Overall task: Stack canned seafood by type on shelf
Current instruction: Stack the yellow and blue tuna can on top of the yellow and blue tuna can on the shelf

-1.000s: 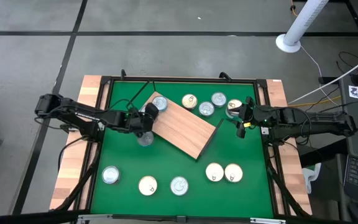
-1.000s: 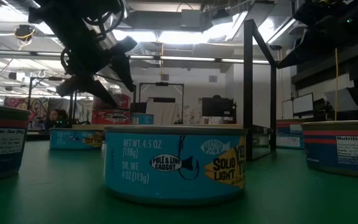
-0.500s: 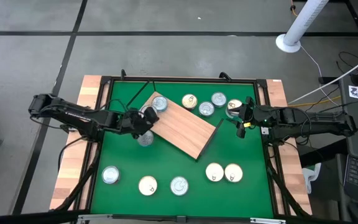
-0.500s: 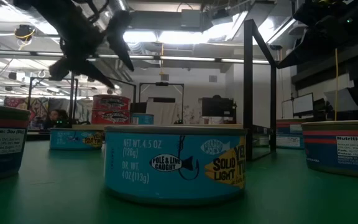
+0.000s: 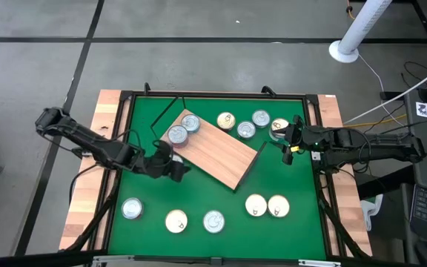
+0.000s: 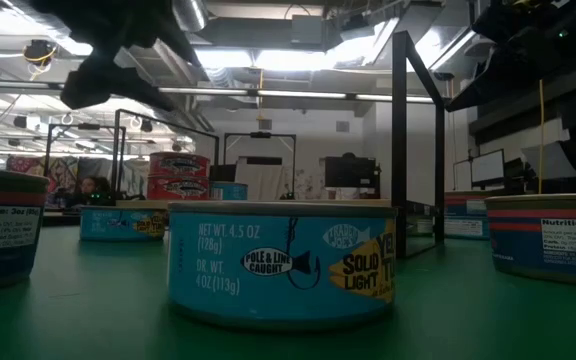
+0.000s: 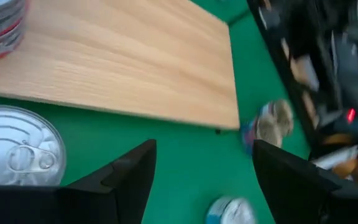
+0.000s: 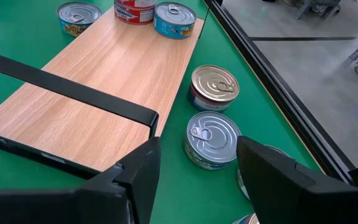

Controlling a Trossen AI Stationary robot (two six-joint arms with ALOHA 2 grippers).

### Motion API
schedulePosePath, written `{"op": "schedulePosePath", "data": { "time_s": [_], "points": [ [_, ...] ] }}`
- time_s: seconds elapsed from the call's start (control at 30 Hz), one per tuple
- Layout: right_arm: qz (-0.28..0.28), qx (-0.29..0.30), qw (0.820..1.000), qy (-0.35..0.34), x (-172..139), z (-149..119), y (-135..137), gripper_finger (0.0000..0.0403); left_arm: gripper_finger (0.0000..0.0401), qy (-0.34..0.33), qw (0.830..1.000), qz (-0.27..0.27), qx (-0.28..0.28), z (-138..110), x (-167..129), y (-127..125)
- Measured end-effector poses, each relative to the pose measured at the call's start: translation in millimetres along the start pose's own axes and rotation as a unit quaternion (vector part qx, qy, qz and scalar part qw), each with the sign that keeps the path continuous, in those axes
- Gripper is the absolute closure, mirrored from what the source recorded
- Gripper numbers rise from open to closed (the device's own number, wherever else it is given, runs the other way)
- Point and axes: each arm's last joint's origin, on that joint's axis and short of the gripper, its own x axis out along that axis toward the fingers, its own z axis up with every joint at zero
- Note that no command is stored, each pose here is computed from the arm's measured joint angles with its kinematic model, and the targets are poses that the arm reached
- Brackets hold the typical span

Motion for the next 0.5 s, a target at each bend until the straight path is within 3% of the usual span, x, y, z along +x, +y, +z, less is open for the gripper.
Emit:
{"op": "schedulePosePath", "data": {
  "time_s": [0.23,0.5],
  "points": [
    [0.000,0.000,1.000,0.000,0,0,0,0.0191,0.0143,0.012,0.995,-0.012,0.101,-8,3,-4],
    [0.000,0.000,1.000,-0.001,0,0,0,0.0191,0.0143,0.069,0.972,0.002,0.225,-25,27,-1]
  ]
}}
